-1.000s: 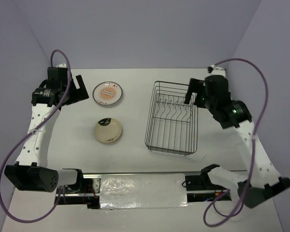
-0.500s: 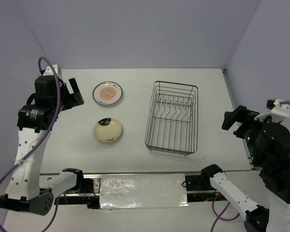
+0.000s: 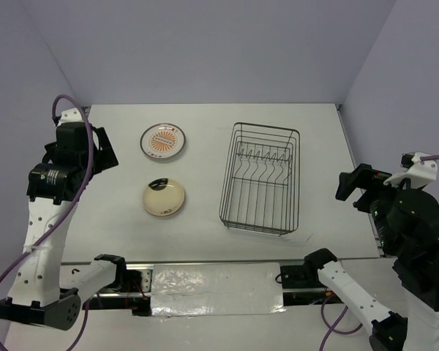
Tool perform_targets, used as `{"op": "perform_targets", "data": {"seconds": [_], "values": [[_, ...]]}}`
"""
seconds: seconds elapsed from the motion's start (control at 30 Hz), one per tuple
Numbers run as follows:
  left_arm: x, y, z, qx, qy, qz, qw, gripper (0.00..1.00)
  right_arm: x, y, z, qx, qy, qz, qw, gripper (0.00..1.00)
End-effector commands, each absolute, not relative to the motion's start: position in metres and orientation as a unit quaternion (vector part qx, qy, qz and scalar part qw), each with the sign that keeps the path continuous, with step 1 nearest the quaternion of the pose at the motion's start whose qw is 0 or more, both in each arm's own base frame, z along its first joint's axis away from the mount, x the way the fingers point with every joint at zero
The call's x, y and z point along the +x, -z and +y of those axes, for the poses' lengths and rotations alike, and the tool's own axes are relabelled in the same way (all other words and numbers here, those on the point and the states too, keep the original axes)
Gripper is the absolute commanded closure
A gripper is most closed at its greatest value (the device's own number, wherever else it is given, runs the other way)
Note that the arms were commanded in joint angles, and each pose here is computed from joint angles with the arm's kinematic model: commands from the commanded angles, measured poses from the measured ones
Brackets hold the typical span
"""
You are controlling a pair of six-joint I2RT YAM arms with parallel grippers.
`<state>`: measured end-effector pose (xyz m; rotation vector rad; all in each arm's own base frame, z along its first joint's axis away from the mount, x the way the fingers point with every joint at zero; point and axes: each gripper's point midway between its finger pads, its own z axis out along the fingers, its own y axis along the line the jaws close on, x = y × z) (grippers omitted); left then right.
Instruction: Unload the plates from the dish rack
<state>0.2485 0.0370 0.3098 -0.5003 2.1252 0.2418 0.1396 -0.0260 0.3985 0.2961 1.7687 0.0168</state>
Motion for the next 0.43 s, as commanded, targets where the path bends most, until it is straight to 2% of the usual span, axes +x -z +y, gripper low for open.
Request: {"op": "perform_targets", "data": {"seconds": [0.0, 0.4], "values": [[0.253, -0.326, 0.041, -0.214, -0.104, 0.847, 0.476, 0.0, 0.15, -0.397, -0.019, 0.131, -0.018, 0.769, 0.625, 0.0], [0.262, -0.323, 0.035, -0.202, -0.092, 0.852, 0.474, 0.01, 0.166, -0.366, -0.008, 0.143, -0.029, 0.784, 0.603, 0.0]]}}
